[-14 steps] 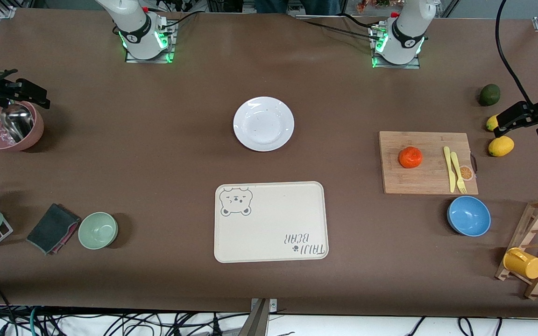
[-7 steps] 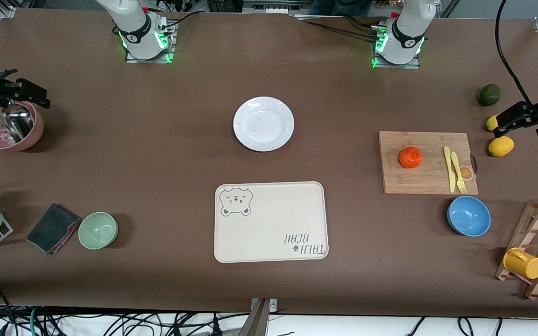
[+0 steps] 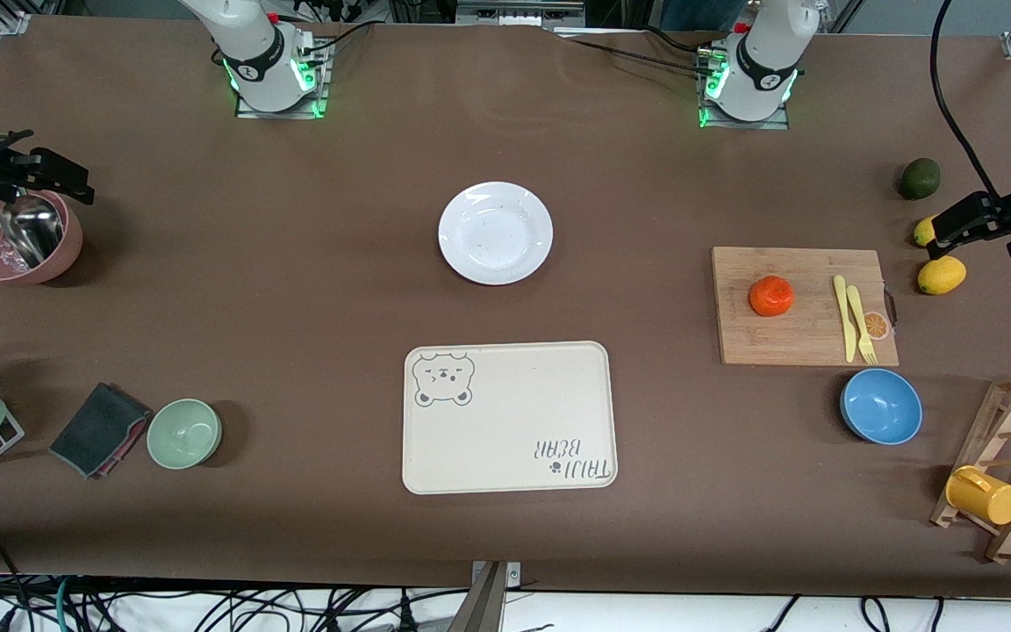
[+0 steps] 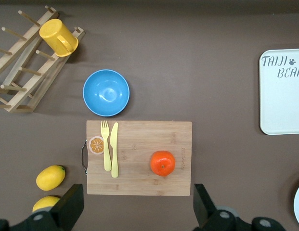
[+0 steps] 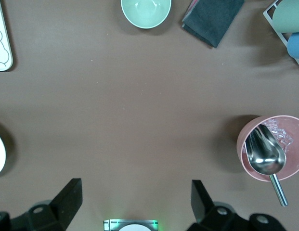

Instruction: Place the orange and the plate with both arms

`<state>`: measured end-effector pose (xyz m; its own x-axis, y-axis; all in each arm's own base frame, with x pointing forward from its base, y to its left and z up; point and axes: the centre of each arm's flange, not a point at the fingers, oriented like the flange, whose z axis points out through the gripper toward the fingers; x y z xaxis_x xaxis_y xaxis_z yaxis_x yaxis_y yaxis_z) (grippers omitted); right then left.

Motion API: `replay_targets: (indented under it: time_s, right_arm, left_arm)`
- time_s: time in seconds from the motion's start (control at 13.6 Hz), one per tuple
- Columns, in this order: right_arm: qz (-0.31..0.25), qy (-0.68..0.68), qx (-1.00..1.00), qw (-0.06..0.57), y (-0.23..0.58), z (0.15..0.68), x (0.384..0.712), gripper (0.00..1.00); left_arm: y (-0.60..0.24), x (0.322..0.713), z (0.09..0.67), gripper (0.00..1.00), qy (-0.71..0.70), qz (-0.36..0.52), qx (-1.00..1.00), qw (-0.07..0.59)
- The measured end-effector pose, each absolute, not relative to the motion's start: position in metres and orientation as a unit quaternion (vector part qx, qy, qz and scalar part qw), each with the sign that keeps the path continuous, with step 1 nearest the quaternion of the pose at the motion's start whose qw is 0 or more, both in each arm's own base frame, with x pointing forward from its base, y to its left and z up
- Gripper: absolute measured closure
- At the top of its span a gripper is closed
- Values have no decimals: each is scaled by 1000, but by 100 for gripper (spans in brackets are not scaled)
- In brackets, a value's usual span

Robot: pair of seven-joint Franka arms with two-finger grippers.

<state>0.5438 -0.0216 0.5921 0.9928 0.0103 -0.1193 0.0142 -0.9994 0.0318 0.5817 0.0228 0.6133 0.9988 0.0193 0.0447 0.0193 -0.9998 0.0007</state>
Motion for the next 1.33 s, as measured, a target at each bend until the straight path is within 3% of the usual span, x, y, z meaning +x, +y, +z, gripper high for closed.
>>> replay_targets:
  time_s: [1.33]
  right_arm:
    - [-60, 6, 998, 16, -22, 592, 544, 0]
  left_arm:
    - [25, 585, 608, 0, 11, 18, 1000, 0]
